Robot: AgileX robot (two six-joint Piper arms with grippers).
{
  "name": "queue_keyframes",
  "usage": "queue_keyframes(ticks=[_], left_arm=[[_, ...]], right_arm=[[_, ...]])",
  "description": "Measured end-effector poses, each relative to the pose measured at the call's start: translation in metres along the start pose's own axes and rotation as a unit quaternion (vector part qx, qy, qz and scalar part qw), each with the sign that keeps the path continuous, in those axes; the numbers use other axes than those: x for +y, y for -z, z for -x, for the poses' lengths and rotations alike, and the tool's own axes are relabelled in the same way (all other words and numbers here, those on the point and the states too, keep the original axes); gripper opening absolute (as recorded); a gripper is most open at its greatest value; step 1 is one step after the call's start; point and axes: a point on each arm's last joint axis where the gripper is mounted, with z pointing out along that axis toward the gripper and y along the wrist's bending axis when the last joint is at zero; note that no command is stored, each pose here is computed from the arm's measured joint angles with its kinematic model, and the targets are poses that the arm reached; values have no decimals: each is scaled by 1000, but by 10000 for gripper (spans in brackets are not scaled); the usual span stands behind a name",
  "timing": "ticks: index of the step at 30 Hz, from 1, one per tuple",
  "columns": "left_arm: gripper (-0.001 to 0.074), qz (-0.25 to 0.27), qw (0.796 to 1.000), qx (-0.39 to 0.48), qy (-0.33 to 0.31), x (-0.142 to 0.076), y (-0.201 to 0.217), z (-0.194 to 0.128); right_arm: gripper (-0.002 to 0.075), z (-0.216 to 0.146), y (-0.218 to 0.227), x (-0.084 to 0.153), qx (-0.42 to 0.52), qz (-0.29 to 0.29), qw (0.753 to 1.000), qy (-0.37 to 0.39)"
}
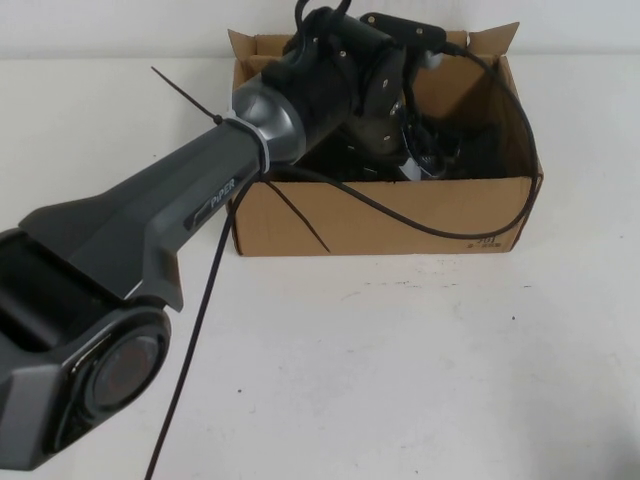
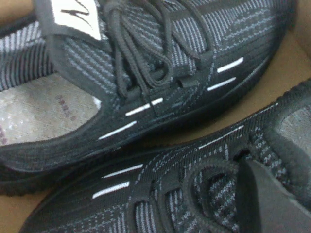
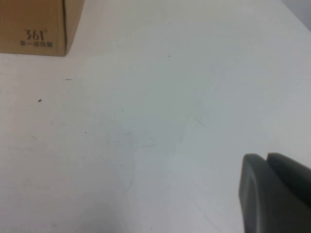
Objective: Put shoes into padded shoe box
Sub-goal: Adjust the shoe
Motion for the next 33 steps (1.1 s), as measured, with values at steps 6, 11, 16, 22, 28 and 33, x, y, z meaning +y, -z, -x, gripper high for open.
queue_keyframes(ticks=[6, 11, 16, 22, 28, 33], left_arm=[[13, 9, 1000, -4, -5, -3, 2, 0], [12, 10, 999, -29, -16, -12, 14, 10], [12, 11, 999, -41, -23, -15, 19, 14], [11, 14, 999, -36, -24, -15, 17, 12], [32, 14, 998, -34, -50, -16, 11, 10], [204, 3, 998, -36, -58, -18, 8, 10]], right_arm=[[-7, 0, 0, 0, 0, 0, 1000, 0], [-7, 0, 0, 0, 0, 0, 1000, -1], [-7, 0, 0, 0, 0, 0, 1000, -1], [-7, 0, 0, 0, 0, 0, 1000, -1], [-7, 0, 0, 0, 0, 0, 1000, -1], [-7, 0, 0, 0, 0, 0, 1000, -1]])
